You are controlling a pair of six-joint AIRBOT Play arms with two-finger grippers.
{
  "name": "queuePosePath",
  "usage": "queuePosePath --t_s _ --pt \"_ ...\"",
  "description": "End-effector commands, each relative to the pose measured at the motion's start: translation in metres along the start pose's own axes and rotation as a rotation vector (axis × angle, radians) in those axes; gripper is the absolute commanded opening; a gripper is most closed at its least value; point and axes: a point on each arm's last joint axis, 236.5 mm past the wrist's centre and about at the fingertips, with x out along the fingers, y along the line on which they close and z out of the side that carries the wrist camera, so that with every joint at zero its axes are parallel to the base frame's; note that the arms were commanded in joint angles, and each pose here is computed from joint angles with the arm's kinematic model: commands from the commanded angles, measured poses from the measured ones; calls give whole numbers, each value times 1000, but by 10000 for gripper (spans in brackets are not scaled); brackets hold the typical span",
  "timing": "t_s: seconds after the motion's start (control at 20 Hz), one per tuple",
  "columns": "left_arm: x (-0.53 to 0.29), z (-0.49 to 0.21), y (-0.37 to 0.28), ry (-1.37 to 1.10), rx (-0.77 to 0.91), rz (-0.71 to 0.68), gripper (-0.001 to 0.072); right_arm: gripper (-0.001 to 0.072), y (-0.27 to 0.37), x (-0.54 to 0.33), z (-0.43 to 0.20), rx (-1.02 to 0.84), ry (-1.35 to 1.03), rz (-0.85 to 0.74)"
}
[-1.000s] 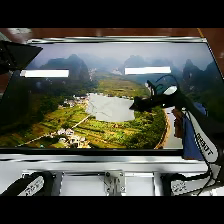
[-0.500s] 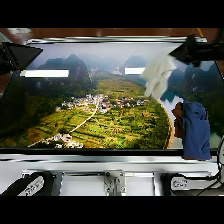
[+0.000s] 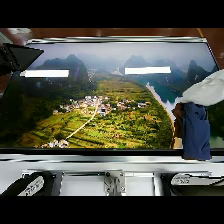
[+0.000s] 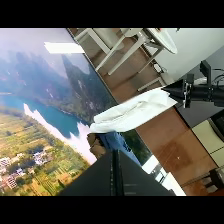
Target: Fold the shirts.
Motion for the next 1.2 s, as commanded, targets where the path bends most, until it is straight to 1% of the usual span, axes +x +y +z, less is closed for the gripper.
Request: queuePosePath --t_s 0.0,0.1,0.25,0.35,0.4,0.5,0.6,0.7,0.75,0.85,1.0,1.15 --pt "0 2 5 -8 5 14 40 61 -17 -3 18 89 -61 -17" --pt "2 3 10 -11 -3 19 40 61 2 -3 22 96 -70 68" --pt "5 3 20 -9 -24 26 40 60 4 -3 1 105 15 66" --pt "7 3 27 -4 -14 29 40 61 3 -7 -24 97 114 54" --pt "8 2 31 -2 -15 30 40 61 -3 -11 -37 91 164 19" --pt "9 2 36 1 -13 32 40 61 -29 -25 -72 95 303 -110" --pt "10 4 39 -7 -7 39 40 61 -36 -40 -74 123 260 -178" --pt "10 6 38 -15 -9 36 40 61 -63 -59 -69 154 196 -329" --pt "10 6 38 -16 -9 36 40 61 -71 -65 -69 163 178 -375" --pt "10 6 39 -18 -9 38 40 61 -77 -66 -79 184 197 -399" --pt "9 10 41 -33 -8 47 40 61 -97 -48 -123 230 332 -436" --pt "9 11 41 -39 -8 51 40 61 -137 -44 -178 275 482 -561"
